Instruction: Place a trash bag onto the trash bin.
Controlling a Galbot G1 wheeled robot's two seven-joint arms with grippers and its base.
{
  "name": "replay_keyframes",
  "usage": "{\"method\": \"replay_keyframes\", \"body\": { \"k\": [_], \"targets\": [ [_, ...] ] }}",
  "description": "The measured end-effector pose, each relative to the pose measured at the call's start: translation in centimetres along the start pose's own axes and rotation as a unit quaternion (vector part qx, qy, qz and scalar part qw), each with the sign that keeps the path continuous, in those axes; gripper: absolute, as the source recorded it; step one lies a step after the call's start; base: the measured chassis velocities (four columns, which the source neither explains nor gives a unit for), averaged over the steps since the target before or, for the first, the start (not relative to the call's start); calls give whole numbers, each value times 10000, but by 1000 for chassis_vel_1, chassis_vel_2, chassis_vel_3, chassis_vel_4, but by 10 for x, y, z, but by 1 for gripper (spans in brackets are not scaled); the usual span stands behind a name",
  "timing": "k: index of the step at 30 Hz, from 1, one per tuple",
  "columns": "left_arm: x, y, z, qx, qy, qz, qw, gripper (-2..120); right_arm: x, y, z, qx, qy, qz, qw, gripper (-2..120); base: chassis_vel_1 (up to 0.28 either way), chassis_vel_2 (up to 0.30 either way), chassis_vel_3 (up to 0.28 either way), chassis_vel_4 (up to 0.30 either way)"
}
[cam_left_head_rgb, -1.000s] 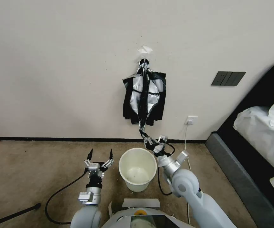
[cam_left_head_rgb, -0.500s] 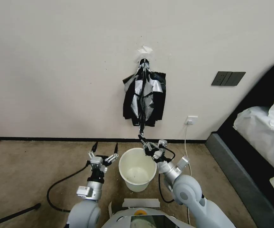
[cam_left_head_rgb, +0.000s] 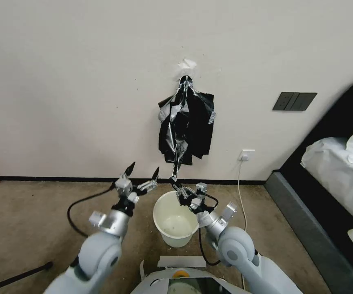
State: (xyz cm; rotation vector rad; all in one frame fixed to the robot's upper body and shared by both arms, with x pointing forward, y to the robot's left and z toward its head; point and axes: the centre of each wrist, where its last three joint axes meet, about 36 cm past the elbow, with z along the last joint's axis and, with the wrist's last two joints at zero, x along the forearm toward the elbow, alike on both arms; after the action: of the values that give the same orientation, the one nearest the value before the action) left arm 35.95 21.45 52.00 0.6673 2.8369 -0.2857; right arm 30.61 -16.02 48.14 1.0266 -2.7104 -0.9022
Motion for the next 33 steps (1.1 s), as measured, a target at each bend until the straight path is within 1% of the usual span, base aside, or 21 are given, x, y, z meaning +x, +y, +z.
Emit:
{"method": "replay_keyframes", "body": {
  "k": [1,2,3,6,7,10,11,14,15,17,19,21,22,23,25,26,27,29,30,31,33],
  "targets": [
    [-6,1,-1,61,32,20,10000,100,0,-1,-2,9,-13,26,10000,0,0,0,0,0],
    [-22,0,-3,217,95,89,9997,100,1,-3,-5,17,-37,92,9999,0,0,0,0,0],
    [-22,0,-3,217,95,89,9997,100,1,-3,-5,17,-37,92,9999,0,0,0,0,0],
    [-49,-6,-7,501,157,280,9982,99,3,-8,-10,43,-71,164,9998,0,0,0,0,0],
    [-49,-6,-7,501,157,280,9982,99,3,-8,-10,43,-71,164,9998,0,0,0,0,0],
    [-68,-14,-7,640,197,386,9970,89,5,-9,-13,70,-78,179,9998,0,0,0,0,0],
    [-68,-14,-7,640,197,386,9970,89,5,-9,-13,70,-78,179,9998,0,0,0,0,0],
    [-83,-15,-5,601,191,361,9974,76,5,-10,-15,88,-99,178,9998,0,0,0,0,0],
    [-83,-15,-5,601,191,361,9974,76,5,-10,-15,88,-99,178,9998,0,0,0,0,0],
    [-93,-14,-3,572,199,351,9975,66,5,-10,-16,92,-109,185,9997,0,0,0,0,0],
    [-94,-15,-3,568,200,355,9976,64,5,-10,-16,92,-108,186,9997,0,0,0,0,0],
    [-101,-15,-4,537,176,362,9977,52,5,-10,-17,89,-117,181,9997,0,0,0,0,0],
    [-103,-16,-4,540,179,358,9977,48,5,-9,-17,84,-120,179,9997,0,0,0,0,0],
    [-103,-16,-4,540,179,358,9977,48,5,-9,-17,84,-120,179,9997,0,0,0,0,0],
    [-105,-17,-3,530,205,371,9977,37,6,-8,-17,72,-133,172,9997,0,0,0,0,0],
    [-105,-18,-3,524,208,374,9977,33,6,-8,-17,70,-138,170,9997,0,0,0,0,0],
    [-105,-18,-3,524,208,374,9977,33,6,-8,-17,70,-138,170,9997,0,0,0,0,0],
    [-105,-18,-3,524,211,362,9977,25,6,-8,-18,70,-144,169,9997,0,0,0,0,0],
    [-105,-19,-3,536,213,344,9977,19,6,-8,-18,71,-149,174,9997,0,0,0,0,0],
    [-105,-19,-3,536,213,344,9977,19,6,-8,-18,71,-149,174,9997,0,0,0,0,0],
    [-105,-21,-2,561,229,309,9977,9,6,-8,-19,66,-161,173,9997,0,0,0,0,0]
  ]
}}
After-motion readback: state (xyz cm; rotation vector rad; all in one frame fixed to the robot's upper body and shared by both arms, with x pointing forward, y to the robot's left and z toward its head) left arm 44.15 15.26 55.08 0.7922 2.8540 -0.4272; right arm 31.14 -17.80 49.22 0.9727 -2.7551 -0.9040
